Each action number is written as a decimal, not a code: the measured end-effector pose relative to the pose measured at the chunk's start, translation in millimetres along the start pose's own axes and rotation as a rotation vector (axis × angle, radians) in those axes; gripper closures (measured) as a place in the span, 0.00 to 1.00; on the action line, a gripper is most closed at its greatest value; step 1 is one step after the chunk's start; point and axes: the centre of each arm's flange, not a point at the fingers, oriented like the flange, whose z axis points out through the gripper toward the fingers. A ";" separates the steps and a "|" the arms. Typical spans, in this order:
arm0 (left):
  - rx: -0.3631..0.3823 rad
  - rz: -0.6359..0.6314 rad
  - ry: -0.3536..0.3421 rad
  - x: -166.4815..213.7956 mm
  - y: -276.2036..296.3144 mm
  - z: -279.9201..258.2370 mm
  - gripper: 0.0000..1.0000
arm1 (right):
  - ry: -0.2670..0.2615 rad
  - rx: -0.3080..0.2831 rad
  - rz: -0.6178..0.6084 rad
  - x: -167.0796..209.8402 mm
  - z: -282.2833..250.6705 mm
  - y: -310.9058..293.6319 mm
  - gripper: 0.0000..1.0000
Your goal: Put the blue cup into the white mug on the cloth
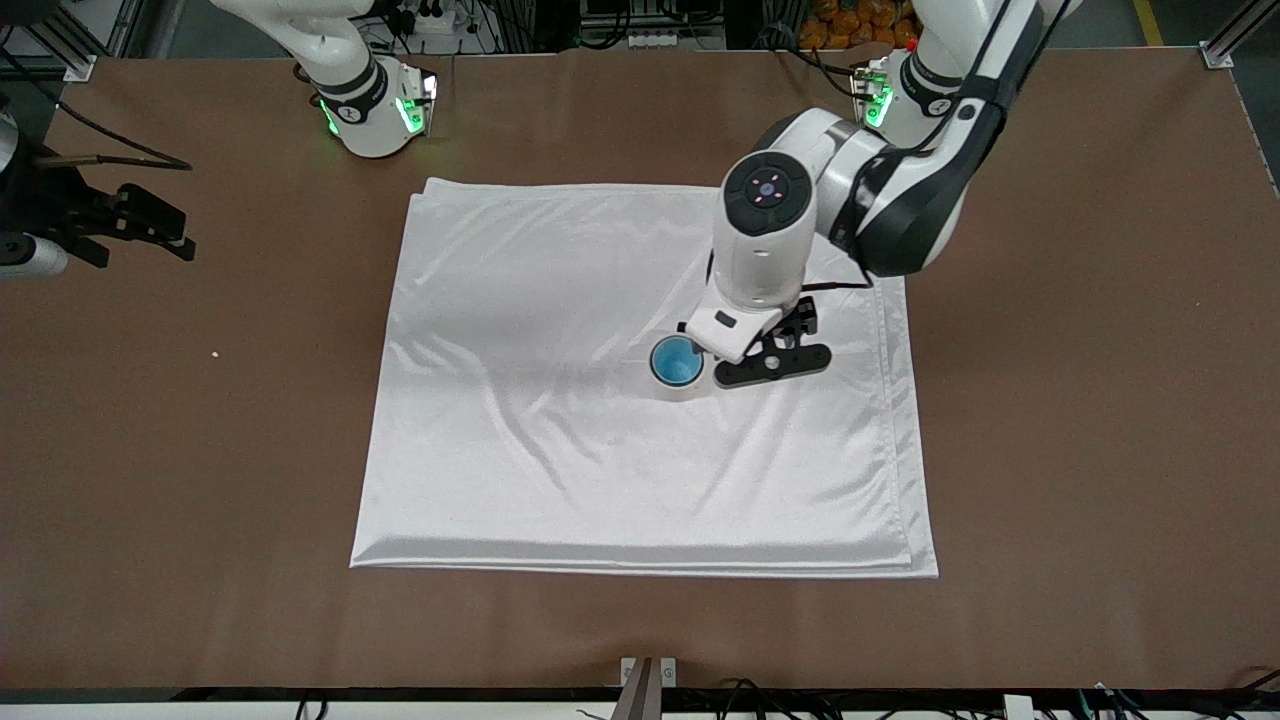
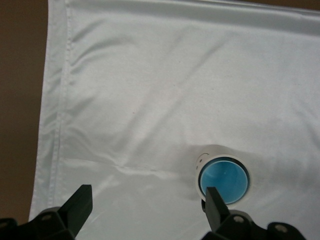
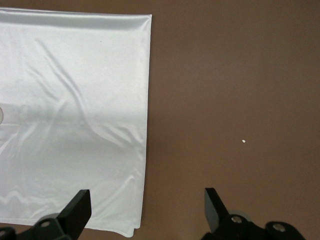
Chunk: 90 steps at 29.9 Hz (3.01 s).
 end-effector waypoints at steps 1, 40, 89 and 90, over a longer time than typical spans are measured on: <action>-0.001 0.006 0.004 2.7 -8.9 -5.7 0.00 | 0.000 0.000 0.000 0.0 0.0 0.0 0.00; -0.094 0.155 -0.010 27.4 -276.8 -142.0 0.00 | -0.021 -0.051 -0.047 -2.7 -1.1 -20.5 0.00; -0.098 0.178 0.010 30.2 -306.1 -168.2 0.00 | -0.052 -0.049 -0.032 -1.4 5.9 -2.9 0.00; -0.098 0.179 0.008 30.1 -306.1 -168.1 0.00 | -0.053 -0.049 -0.032 -1.5 5.9 -2.9 0.00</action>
